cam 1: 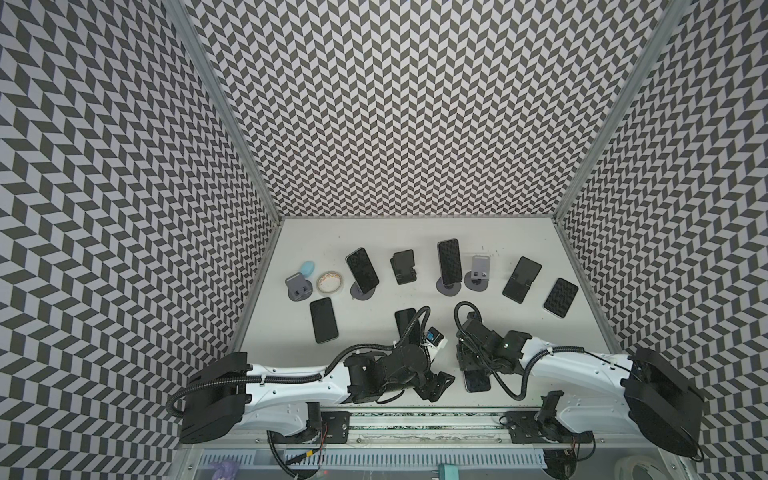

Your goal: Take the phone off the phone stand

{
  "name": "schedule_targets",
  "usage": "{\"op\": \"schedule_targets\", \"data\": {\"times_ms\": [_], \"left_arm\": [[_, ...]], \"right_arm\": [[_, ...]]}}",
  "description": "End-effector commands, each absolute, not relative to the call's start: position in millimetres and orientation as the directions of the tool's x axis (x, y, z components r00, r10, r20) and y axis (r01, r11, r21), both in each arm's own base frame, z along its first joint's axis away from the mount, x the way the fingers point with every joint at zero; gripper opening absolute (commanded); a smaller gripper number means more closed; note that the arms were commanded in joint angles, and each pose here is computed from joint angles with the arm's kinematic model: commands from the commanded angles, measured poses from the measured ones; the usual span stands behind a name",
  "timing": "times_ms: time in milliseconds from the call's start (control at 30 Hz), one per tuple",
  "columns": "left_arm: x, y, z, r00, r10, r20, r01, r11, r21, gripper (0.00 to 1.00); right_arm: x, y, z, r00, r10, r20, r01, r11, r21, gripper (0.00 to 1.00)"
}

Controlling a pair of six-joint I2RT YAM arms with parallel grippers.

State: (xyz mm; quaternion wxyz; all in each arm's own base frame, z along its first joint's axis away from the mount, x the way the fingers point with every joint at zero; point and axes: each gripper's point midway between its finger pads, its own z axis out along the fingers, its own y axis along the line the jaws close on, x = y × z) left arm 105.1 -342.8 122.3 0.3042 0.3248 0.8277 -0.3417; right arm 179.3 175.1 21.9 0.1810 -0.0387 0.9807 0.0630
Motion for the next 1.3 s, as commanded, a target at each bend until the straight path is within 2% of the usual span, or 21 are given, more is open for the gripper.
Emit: {"op": "schedule_targets", "data": {"times_ms": [0,700,1100,1267], "left_arm": [[105,-343,124,-0.611,0.311,-0.728,0.737,0.56,-0.379,0.78],[105,-346,117,-0.62,0.32,-0.716,0.733,0.563,-0.382,0.78],[105,-348,115,-0.629,0.314,-0.711,0.726,0.565,-0.392,0.78],[104,-349,115,-0.628,0.317,-0.711,0.727,0.563,-0.392,0.78]], "right_arm": [[190,182,25,-0.912,-0.019,-0.41,-0.079,0.988,0.132,0.59],[178,178,-2,-0.929,-0.058,-0.367,-0.097,0.991,0.091,0.78],[172,177,-7,-0.932,-0.071,-0.354,-0.113,0.989,0.099,0.8],[174,176,-2,-0.927,-0.064,-0.37,-0.105,0.99,0.092,0.86]]}}
